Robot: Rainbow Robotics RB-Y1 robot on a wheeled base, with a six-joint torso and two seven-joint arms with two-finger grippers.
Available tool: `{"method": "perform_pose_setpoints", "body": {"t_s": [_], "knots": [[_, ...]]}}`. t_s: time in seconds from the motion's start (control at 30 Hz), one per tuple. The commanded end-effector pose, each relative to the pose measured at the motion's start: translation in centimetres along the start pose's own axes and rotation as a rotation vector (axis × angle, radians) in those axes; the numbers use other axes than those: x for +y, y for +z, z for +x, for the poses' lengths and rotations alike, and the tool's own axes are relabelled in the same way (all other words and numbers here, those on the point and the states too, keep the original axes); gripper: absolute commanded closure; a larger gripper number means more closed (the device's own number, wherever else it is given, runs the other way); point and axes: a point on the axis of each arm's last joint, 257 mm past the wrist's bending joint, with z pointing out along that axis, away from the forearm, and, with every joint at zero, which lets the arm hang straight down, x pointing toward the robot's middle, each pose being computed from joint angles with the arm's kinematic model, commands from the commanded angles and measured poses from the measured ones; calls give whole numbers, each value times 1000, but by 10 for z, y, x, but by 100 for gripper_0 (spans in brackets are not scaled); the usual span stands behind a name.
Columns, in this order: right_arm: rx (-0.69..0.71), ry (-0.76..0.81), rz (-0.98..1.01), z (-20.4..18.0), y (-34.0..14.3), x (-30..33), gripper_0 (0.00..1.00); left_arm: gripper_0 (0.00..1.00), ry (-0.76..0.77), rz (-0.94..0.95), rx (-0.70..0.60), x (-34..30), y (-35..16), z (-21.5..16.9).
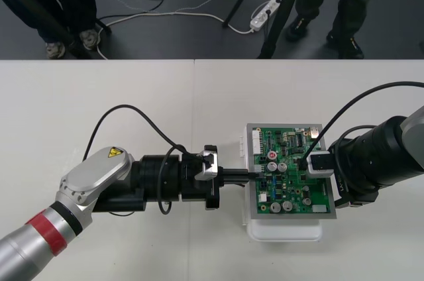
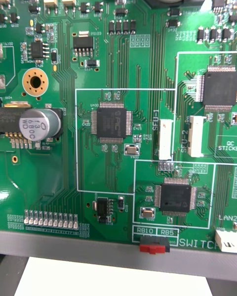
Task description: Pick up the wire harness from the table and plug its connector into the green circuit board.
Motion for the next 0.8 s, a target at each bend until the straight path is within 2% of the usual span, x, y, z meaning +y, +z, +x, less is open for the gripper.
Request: {"method": "perform_pose_setpoints", "body": {"t_s": [0.03, 0.37, 0.43, 0.5, 0.53, 0.57, 0.6, 0.67, 0.73, 0.8], "knots": [[-67, 25, 44, -29, -14, -15, 0, 100, 136, 62, -112, -15, 46, -51], [-62, 26, 49, -27, -15, -17, 0, 100, 122, 54, -97, -12, 39, -46], [-61, 26, 52, -27, -15, -18, 0, 95, 116, 51, -91, -11, 35, -44], [-57, 26, 57, -25, -16, -19, 0, 76, 108, 47, -89, -9, 32, -43], [-56, 26, 59, -24, -16, -20, 0, 55, 101, 45, -86, -9, 29, -41], [-53, 28, 62, -22, -17, -21, 0, 41, 92, 39, -86, -7, 26, -40], [-52, 27, 63, -22, -17, -22, 0, 36, 90, 38, -86, -6, 25, -41], [-45, 32, 62, -16, -17, -23, 0, 11, 77, 29, -84, -4, 18, -38], [-35, 36, 63, -10, -18, -24, 0, 0, 62, 19, -85, -2, 13, -37], [-28, 35, 62, -6, -19, -25, 0, 0, 51, 12, -84, -1, 10, -36]]}}
